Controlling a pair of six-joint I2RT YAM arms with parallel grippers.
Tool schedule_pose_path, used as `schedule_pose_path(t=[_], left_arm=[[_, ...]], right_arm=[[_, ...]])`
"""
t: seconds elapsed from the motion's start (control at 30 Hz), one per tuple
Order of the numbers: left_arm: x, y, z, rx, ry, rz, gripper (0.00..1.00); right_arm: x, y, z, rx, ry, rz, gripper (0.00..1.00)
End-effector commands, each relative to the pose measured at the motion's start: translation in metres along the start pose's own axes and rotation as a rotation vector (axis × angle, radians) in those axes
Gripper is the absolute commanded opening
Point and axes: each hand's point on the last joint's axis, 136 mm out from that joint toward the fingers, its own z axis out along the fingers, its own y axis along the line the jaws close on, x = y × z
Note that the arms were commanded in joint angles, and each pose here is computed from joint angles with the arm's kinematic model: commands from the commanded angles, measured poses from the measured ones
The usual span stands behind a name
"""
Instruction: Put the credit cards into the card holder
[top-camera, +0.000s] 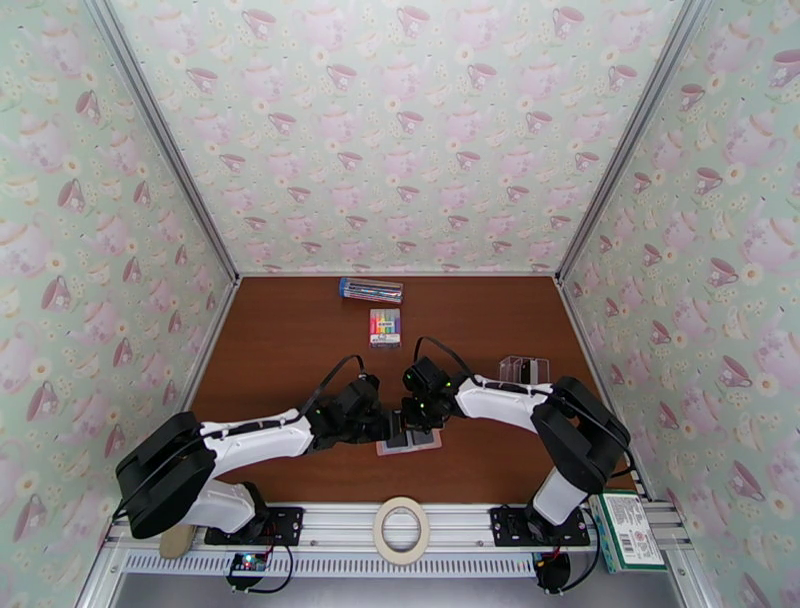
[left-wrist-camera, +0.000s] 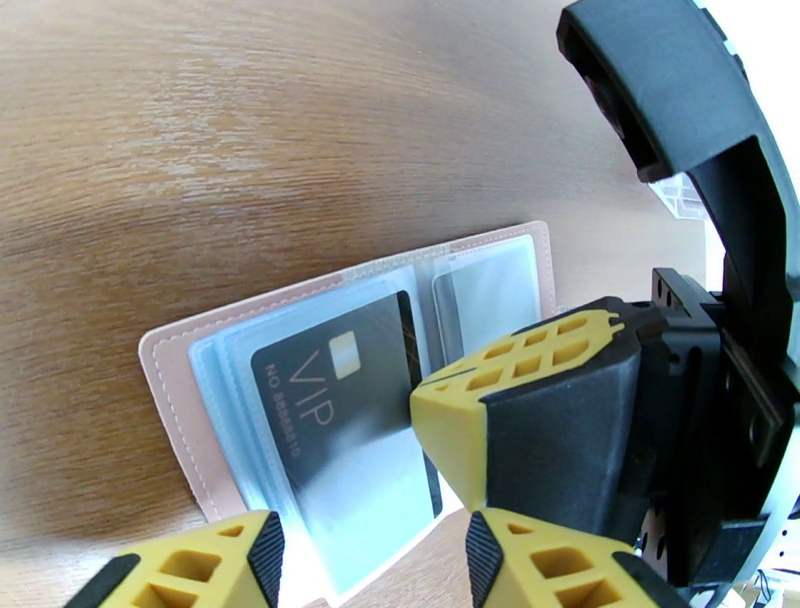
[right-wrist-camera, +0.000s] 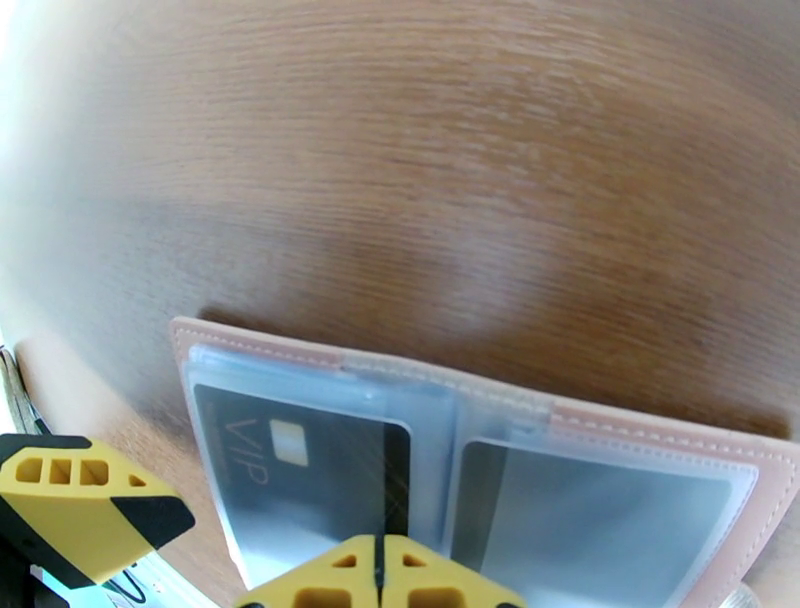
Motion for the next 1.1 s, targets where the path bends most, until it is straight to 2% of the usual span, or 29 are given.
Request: schedule_pose_path(t=[0.0, 0.2, 1.07], left_arm=[[-0.004, -0.008, -0.001, 0.029, -0.009, 0.006, 0.57], [-0.002, -0.009, 0.003, 0.032, 0.005, 0.003, 0.6], [-0.002, -0.028, 0.009, 0.08, 0.021, 0.028, 0.6]], right_arm=[[0.0, -0.004, 0.003, 0.037, 0.006, -0.018, 0.05], [0.0, -0.003, 0.003, 0.034, 0.008, -0.018, 0.04], [-0.001, -0.002, 0.004, 0.029, 0.008, -0.019, 0.04]])
